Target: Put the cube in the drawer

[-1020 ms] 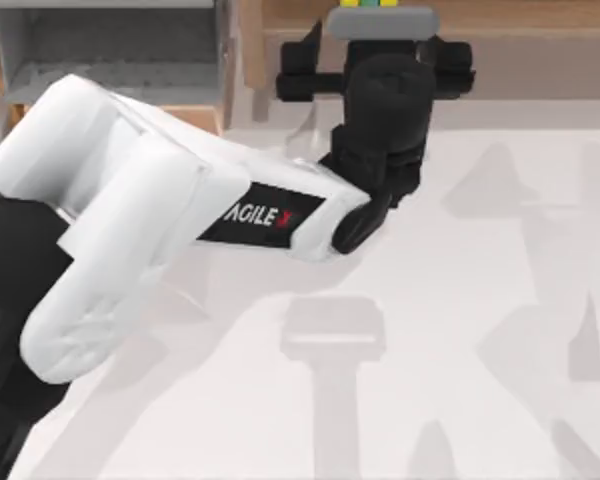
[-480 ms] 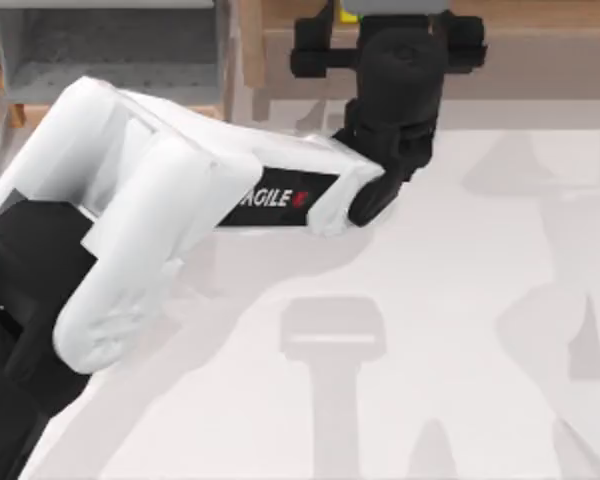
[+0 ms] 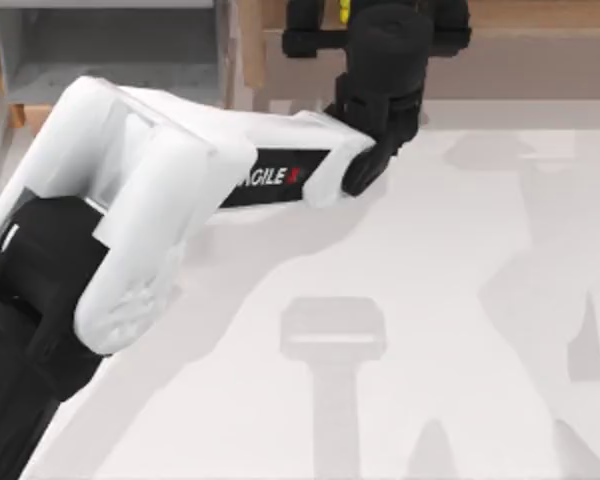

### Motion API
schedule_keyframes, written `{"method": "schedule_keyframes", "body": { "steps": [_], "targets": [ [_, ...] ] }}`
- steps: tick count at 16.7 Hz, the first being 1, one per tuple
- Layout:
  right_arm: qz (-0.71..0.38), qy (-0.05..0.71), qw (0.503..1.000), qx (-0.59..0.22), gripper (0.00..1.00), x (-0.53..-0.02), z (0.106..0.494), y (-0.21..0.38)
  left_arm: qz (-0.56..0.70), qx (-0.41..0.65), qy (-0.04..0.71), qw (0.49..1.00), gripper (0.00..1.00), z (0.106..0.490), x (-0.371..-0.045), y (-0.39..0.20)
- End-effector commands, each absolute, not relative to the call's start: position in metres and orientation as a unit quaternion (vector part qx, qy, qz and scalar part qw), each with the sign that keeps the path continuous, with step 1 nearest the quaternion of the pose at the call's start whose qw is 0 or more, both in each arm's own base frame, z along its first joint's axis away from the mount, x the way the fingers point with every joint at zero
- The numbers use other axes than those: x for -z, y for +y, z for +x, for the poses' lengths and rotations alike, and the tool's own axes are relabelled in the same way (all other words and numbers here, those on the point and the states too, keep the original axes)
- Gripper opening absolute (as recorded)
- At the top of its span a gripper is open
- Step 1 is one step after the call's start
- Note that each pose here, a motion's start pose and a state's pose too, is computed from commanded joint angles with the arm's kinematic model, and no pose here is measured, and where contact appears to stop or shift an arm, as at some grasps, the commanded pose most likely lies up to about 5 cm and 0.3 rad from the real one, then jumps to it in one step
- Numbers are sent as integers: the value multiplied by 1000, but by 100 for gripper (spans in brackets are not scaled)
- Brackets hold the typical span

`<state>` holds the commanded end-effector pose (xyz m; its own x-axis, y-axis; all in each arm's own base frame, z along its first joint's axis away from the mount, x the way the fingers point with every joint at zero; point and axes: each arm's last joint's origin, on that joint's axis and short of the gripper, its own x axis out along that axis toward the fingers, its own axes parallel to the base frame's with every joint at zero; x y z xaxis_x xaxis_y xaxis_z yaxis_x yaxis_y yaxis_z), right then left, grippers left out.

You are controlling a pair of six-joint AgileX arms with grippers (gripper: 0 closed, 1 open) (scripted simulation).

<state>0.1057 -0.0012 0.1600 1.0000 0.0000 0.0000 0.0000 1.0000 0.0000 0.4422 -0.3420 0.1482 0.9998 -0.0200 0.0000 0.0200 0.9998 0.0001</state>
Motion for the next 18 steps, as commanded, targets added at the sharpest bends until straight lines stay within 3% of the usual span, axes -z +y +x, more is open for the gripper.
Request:
{"method": "schedule_keyframes", "body": {
  "steps": [1, 14, 18],
  "targets": [
    [0, 0, 1000, 0, 100, -160, 106, -1, 0, 10, 0, 1000, 100, 442, -148, -342],
    [0, 0, 1000, 0, 100, -160, 106, -1, 0, 10, 0, 1000, 2, 442, -148, -342],
    [0, 0, 1000, 0, 100, -160, 106, -1, 0, 10, 0, 1000, 0, 442, -148, -342]
  ]
}}
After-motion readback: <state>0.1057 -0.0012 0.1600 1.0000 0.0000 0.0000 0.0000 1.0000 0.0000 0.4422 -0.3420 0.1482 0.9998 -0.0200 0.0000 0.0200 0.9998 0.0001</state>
